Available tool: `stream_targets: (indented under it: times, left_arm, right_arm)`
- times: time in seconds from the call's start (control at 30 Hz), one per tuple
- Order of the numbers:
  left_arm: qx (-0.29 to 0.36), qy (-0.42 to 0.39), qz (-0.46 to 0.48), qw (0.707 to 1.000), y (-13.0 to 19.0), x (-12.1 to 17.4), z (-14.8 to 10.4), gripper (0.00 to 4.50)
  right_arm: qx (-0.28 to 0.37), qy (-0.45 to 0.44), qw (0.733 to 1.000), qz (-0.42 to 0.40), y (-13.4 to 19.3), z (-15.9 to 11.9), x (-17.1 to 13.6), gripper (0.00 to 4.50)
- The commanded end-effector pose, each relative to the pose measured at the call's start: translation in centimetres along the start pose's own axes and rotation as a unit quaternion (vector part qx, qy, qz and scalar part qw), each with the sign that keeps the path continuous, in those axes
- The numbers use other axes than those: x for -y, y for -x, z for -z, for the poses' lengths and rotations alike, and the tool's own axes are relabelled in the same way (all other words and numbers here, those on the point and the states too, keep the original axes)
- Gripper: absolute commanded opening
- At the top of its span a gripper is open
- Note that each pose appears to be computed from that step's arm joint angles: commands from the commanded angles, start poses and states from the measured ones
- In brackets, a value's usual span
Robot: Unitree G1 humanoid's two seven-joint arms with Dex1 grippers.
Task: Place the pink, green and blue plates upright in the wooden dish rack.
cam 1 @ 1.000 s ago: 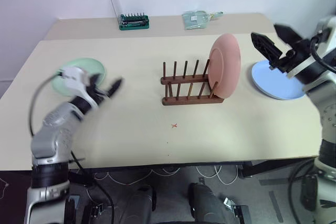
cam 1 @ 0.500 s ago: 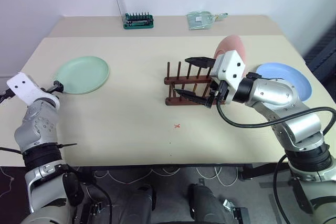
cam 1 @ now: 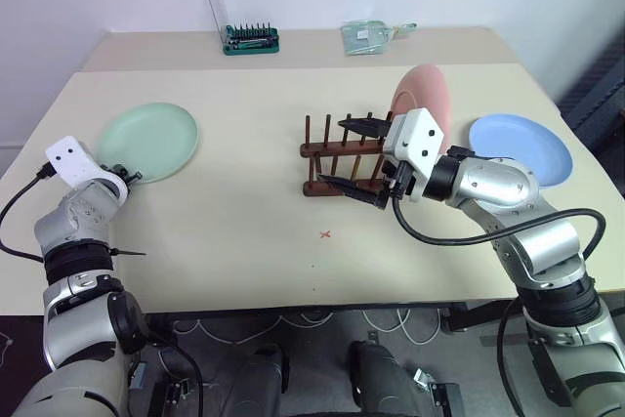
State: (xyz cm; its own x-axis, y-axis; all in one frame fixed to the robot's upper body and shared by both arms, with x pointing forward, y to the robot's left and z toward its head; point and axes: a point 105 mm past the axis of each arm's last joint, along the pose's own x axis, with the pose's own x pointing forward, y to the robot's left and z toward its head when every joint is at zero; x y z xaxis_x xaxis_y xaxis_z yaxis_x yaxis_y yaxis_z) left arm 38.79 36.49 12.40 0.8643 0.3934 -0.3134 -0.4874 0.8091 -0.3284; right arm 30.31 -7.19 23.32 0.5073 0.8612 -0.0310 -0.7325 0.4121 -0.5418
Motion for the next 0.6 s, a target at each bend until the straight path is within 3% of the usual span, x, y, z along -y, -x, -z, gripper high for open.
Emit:
stream_targets:
  times: [0.03, 0.13, 0.33, 0.6]
  left_arm:
    - [0.128, -0.047, 0.078, 0.988, 2.1, 4.3, -5.3, 0.03]
    - [0.197, -0.061, 0.160, 0.965, 5.0, 8.5, -7.6, 0.03]
    - [0.265, -0.103, 0.267, 0.921, 10.4, 15.3, -9.4, 0.03]
    - [0.271, -0.115, 0.331, 0.896, 14.4, 20.8, -8.9, 0.01]
  right_arm:
    - [-0.014, 0.061, 0.998, 0.028, -0.2, -0.2, 0.7, 4.19]
    - [-0.021, 0.113, 0.993, 0.042, -0.8, -0.2, 1.2, 4.19]
    - [-0.019, 0.218, 0.975, 0.031, -3.5, -0.6, 1.2, 4.19]
    - [-0.025, 0.353, 0.935, 0.022, -6.5, -0.4, 1.2, 4.35]
